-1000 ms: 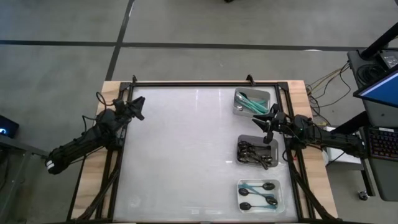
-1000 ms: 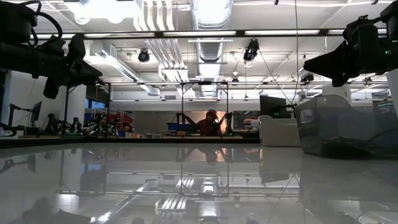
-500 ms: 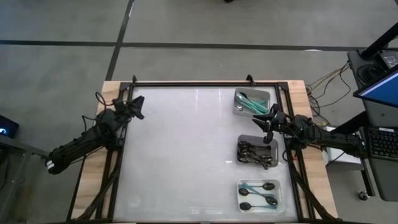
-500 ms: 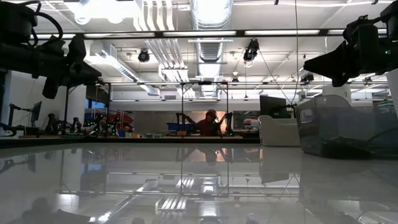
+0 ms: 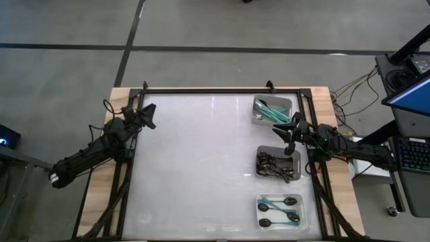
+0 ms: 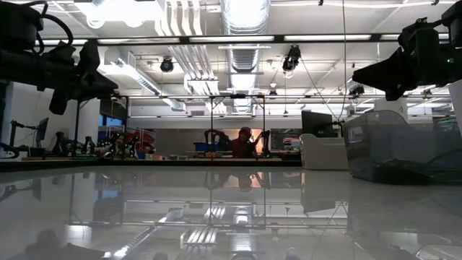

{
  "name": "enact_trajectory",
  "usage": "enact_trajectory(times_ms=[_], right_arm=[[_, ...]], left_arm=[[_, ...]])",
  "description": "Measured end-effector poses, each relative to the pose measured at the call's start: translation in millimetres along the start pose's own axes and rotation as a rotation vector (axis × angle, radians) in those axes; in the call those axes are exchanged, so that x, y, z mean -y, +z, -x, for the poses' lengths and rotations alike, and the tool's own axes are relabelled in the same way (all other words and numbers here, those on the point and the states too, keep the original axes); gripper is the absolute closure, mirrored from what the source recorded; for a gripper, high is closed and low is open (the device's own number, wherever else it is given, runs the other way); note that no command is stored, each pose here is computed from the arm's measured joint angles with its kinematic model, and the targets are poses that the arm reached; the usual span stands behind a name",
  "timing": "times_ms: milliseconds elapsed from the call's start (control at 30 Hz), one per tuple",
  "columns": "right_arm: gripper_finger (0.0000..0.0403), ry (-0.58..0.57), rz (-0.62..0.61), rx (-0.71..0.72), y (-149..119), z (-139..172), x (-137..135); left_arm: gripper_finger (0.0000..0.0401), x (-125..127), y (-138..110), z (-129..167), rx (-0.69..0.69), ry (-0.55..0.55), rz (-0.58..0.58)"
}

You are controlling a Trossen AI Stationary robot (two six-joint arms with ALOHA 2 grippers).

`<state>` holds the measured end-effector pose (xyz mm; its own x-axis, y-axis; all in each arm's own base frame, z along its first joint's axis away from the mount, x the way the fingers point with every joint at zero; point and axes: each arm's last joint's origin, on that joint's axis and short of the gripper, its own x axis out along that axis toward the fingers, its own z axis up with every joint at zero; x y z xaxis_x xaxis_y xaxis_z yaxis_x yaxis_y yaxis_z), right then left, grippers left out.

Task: Sort silverware by color (type)
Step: Return to Home Position

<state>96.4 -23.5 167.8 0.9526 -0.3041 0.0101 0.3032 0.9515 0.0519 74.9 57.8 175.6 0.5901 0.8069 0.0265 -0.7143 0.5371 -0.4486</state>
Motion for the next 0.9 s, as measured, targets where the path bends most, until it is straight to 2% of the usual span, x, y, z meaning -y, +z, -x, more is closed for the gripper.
enact_trajectory(times_ms=[900], right_arm=[[0.0333, 0.0, 0.0, 0.0, 0.0, 0.0, 0.0]], left_arm=[[0.033, 0.0, 0.0, 0.0, 0.0, 0.0, 0.0]])
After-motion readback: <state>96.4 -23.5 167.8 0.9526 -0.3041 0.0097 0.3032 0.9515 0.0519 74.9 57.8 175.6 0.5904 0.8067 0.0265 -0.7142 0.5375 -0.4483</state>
